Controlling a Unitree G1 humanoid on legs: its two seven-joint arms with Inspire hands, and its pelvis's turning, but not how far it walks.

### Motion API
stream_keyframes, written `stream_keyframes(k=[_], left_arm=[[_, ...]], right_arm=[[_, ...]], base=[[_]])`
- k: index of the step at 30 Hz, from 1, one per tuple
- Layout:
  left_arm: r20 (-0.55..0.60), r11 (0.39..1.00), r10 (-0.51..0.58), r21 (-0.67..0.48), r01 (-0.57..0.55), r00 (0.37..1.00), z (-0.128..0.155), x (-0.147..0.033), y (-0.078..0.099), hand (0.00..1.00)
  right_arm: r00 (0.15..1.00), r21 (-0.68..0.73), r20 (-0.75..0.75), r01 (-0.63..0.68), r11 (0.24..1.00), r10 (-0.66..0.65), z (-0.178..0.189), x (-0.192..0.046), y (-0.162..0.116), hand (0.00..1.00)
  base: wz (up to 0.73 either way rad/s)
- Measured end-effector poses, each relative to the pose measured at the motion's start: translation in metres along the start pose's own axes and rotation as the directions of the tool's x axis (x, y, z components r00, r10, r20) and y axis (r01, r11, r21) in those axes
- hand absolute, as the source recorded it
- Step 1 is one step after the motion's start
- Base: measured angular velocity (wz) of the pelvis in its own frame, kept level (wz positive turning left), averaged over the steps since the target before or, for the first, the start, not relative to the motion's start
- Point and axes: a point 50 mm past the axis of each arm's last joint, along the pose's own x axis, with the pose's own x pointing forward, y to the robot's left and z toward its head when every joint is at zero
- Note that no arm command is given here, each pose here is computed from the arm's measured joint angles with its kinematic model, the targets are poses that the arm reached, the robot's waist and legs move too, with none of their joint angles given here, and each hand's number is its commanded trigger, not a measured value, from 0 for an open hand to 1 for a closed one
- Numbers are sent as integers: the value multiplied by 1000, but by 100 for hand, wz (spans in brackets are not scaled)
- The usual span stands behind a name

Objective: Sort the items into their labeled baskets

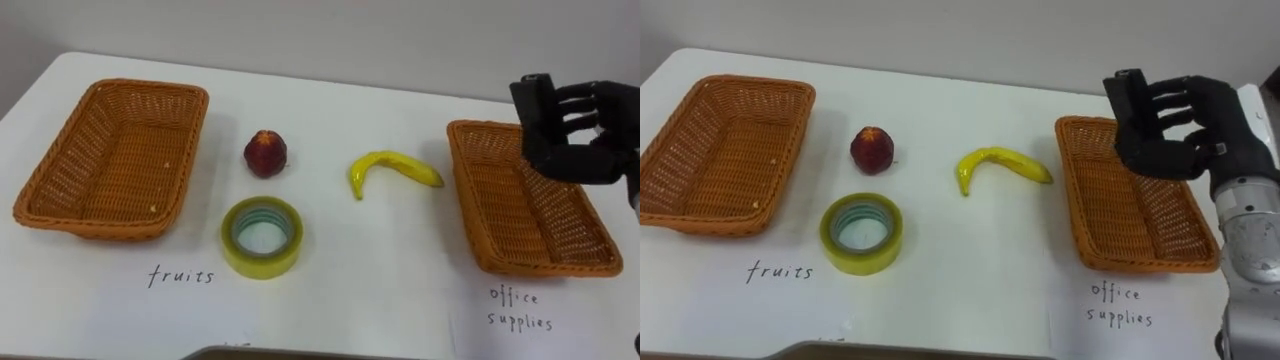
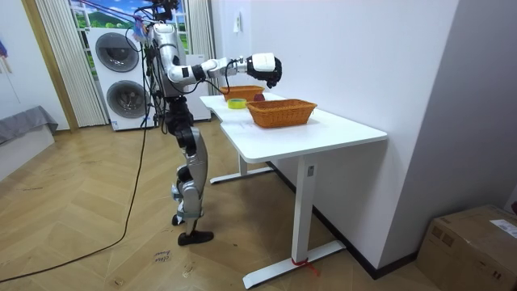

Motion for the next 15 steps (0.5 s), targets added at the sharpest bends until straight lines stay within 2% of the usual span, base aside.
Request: stream_keyframes(k=[15], left_arm=[[20, 1000, 4, -6, -4, 1000, 5, 0, 1, 0]], right_arm=[[992, -27, -108, -71, 997, 68, -25, -10, 7, 100]], base=[[0]])
